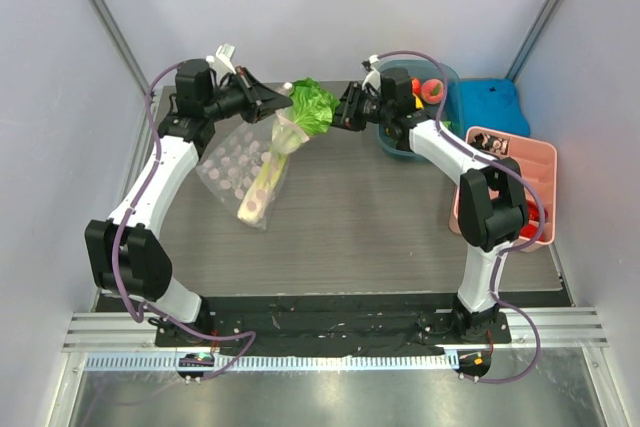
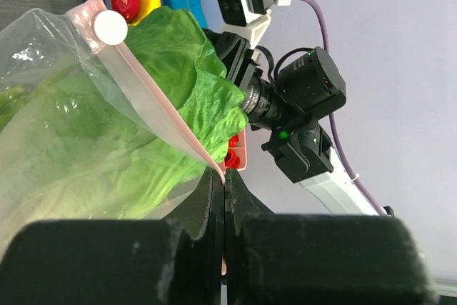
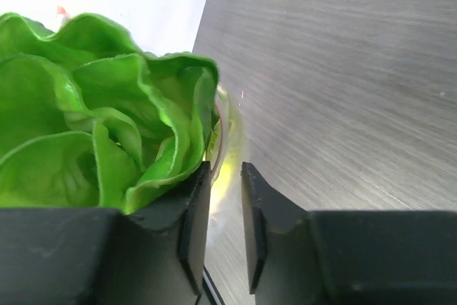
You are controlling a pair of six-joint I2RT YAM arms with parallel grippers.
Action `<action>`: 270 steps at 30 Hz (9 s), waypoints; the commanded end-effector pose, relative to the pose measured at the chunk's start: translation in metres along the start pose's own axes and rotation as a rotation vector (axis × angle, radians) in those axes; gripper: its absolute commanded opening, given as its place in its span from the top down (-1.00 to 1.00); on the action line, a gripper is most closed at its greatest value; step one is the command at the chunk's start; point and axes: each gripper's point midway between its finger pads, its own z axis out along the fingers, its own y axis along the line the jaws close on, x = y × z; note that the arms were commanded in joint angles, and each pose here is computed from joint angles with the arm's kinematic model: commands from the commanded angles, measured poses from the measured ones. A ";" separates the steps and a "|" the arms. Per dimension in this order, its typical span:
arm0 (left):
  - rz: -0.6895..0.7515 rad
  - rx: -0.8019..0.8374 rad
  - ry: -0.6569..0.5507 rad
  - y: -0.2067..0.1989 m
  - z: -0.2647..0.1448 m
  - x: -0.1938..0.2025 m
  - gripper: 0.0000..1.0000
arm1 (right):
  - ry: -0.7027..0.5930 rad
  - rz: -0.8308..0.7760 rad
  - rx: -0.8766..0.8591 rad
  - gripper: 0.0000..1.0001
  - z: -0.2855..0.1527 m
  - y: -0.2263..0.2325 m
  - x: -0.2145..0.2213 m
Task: Place the food in the zip-top bag and seal the zipper
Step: Adjust the zipper food storage bag at the center of the board, then pick up the fake fruit from the bin, then place the fake fruit in the zipper food storage bag, then pick up the fake fruit from the bin, then place the fake fruit in the zipper food storage bag.
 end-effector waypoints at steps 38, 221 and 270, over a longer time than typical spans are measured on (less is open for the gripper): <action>0.600 -0.326 -0.026 -0.008 -0.074 0.005 1.00 | 0.015 -0.390 -0.211 0.98 -0.106 0.177 0.010; 0.437 -0.096 0.048 -0.008 -0.047 0.028 1.00 | 0.030 -0.582 0.713 -0.43 -0.183 -0.121 -0.084; 0.453 -0.065 0.069 -0.012 -0.050 0.030 0.99 | -0.135 -0.766 -0.148 0.32 -0.073 0.175 -0.066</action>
